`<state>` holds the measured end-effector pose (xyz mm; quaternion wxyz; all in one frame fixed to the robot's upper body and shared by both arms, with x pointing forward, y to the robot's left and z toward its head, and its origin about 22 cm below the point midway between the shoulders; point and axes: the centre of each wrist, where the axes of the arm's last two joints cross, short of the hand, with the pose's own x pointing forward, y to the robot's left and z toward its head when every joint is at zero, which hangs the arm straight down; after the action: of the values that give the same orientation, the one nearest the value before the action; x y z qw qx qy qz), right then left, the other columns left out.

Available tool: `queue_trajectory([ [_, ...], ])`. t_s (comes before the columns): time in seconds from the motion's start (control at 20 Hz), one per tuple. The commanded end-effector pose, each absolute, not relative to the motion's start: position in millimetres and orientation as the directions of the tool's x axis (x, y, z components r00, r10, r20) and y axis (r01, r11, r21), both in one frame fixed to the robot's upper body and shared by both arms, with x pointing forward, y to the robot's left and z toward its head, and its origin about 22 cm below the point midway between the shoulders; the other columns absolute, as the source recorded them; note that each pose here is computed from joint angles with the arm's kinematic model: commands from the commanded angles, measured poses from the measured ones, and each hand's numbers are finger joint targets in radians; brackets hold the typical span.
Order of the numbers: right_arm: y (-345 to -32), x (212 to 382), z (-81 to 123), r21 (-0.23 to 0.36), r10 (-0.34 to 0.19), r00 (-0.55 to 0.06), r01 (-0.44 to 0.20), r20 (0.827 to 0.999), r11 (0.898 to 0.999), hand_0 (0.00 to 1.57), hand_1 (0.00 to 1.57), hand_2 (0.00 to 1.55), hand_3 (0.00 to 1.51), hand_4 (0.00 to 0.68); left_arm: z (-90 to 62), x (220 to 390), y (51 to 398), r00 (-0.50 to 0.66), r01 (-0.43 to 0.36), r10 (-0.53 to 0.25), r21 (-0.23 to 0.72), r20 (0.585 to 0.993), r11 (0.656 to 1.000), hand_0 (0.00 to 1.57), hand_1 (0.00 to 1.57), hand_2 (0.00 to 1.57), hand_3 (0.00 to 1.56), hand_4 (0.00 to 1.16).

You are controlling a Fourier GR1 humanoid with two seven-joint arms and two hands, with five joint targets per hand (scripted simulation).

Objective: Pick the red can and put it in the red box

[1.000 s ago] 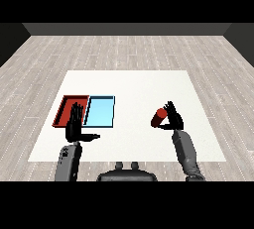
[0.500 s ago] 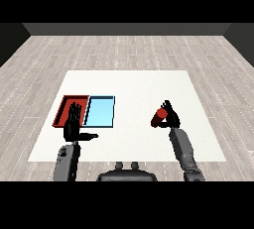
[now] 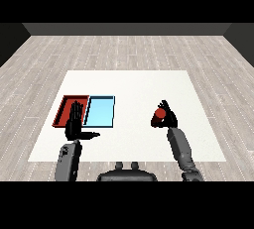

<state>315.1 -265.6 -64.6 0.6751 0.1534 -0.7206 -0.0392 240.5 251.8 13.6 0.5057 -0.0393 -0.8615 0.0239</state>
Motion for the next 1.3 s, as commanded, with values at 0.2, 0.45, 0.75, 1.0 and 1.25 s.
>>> queue_trajectory([
  [0.2,-253.8,324.8,-77.5,0.235,-0.243,-0.024,-0.187,0.970,0.954,0.00,0.00,0.00,0.00,0.000,10.5,247.4,265.7,-0.490,0.039,0.087,-0.078,0.867,0.996,0.00,0.00,0.00,0.00,0.00],
  [0.45,-258.3,341.3,-47.2,0.234,-0.241,-0.011,-0.190,0.971,0.954,0.00,0.00,0.00,0.00,0.000,21.9,248.3,236.0,-0.503,0.043,0.103,-0.094,0.858,0.995,0.00,0.00,0.00,0.00,0.00],
  [0.75,-253.3,337.4,-67.8,0.235,-0.234,0.023,-0.136,0.972,0.962,0.00,0.00,0.00,0.00,0.000,18.7,226.4,252.2,-0.489,0.051,0.106,-0.093,0.866,0.994,0.00,0.00,0.00,0.00,0.00],
  [1.0,-249.0,337.1,-72.4,0.133,-0.136,-0.024,-0.089,0.990,0.987,1.52,1.52,1.50,1.46,0.493,-5.8,237.4,251.0,-0.489,0.024,0.090,-0.090,0.868,0.996,0.00,0.00,0.00,0.00,0.00],
  [1.25,-229.3,338.9,-77.3,0.035,-0.032,0.043,-0.054,0.999,0.998,1.54,1.54,1.47,1.42,0.575,13.6,245.0,258.3,-0.490,0.032,0.109,-0.108,0.865,0.994,0.00,0.00,0.00,0.00,0.00],
])
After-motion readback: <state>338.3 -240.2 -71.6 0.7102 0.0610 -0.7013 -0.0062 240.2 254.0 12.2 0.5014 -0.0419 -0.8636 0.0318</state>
